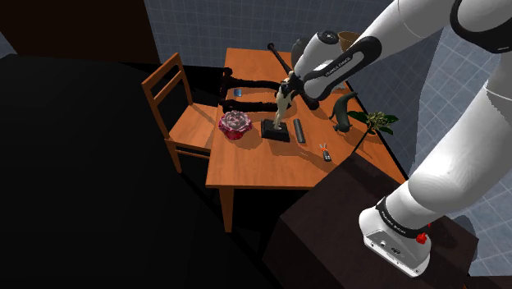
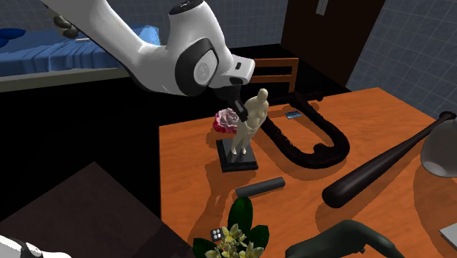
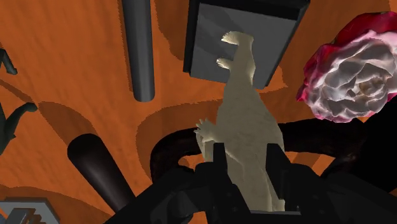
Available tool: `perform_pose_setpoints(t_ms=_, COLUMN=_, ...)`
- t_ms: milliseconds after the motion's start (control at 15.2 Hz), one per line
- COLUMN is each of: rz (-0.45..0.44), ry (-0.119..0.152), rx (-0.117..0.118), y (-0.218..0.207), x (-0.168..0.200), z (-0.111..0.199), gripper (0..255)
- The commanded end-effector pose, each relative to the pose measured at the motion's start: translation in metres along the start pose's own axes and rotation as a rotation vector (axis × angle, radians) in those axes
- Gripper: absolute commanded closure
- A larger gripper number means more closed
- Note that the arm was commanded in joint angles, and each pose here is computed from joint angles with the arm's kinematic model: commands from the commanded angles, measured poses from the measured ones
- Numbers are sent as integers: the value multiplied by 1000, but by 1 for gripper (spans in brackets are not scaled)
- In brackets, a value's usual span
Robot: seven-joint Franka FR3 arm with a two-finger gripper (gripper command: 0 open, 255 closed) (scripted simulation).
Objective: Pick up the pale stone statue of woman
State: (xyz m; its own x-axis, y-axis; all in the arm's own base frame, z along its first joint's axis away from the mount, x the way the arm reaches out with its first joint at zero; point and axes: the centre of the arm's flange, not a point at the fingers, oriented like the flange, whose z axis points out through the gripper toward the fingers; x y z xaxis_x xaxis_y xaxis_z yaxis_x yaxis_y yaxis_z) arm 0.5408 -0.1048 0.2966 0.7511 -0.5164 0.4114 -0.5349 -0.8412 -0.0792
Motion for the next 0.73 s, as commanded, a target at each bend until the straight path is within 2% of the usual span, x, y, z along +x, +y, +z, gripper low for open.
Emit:
perform_pose_setpoints(t_ms=0, rz=0, ry=2, rx=1, y=0, x=5, z=-10, gripper=255)
perform_pose_setpoints(t_ms=528, rz=0, ry=2, rx=1, y=-3, x=22, z=-49, gripper=255)
perform_pose_setpoints(t_ms=660, rz=0, ry=2, rx=1, y=-4, x=22, z=-49, gripper=255)
